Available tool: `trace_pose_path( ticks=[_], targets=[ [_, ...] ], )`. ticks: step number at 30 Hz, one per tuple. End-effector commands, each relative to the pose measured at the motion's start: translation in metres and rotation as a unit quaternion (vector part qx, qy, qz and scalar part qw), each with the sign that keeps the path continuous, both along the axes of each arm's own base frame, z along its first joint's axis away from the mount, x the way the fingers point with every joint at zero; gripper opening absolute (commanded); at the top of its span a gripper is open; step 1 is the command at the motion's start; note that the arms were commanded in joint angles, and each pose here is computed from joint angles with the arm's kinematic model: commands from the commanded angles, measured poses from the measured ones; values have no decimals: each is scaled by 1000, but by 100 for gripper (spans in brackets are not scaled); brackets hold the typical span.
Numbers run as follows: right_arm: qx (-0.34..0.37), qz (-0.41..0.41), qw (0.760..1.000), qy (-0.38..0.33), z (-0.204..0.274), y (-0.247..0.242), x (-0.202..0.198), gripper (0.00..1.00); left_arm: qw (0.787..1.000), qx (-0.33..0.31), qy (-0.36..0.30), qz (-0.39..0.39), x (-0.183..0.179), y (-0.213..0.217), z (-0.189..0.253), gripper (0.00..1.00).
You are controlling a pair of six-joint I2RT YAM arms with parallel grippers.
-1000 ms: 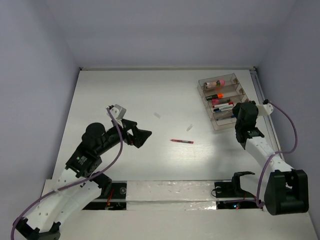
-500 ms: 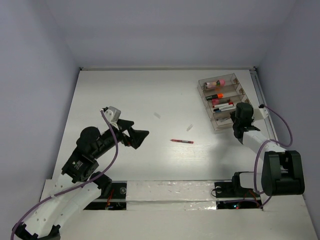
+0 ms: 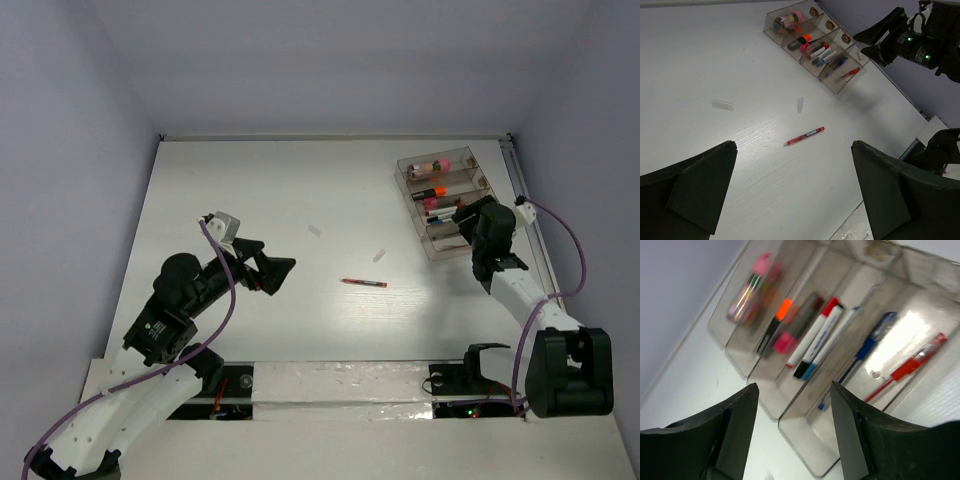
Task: Sort the stationery into containers
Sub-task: Place the pen in the storage box, then pick up the pen from the center of the board.
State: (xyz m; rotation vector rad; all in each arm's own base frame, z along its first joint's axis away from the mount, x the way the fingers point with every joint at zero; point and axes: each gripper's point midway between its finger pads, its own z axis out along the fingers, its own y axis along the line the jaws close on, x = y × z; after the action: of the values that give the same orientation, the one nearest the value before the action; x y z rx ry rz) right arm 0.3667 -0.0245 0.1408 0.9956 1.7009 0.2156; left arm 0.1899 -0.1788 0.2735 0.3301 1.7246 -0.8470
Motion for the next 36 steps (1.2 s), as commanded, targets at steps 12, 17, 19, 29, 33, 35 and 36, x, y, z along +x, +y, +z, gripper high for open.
trace_pose_path(
  ticks=[12,17,19,29,33,35,36],
  targets=[
    [-153,592,779,139,6,246,-82,59,999,2,-19,49,26,9,18,99],
    [-238,629,702,236,-43,263,-102,72,998,10,-14,68,33,13,15,99],
    [-260,650,670,245,-50,271,-110,74,997,10,-13,78,35,17,14,99],
    [-338,667,594,297,-97,282,-108,77,997,14,2,79,43,17,5,99],
    [-355,667,583,299,-110,289,-100,75,997,13,5,75,45,18,4,99],
    [-359,669,574,308,-119,288,-99,73,997,12,4,74,46,18,4,99],
    [-361,669,571,311,-122,288,-99,69,997,11,4,76,47,20,4,99]
  ],
)
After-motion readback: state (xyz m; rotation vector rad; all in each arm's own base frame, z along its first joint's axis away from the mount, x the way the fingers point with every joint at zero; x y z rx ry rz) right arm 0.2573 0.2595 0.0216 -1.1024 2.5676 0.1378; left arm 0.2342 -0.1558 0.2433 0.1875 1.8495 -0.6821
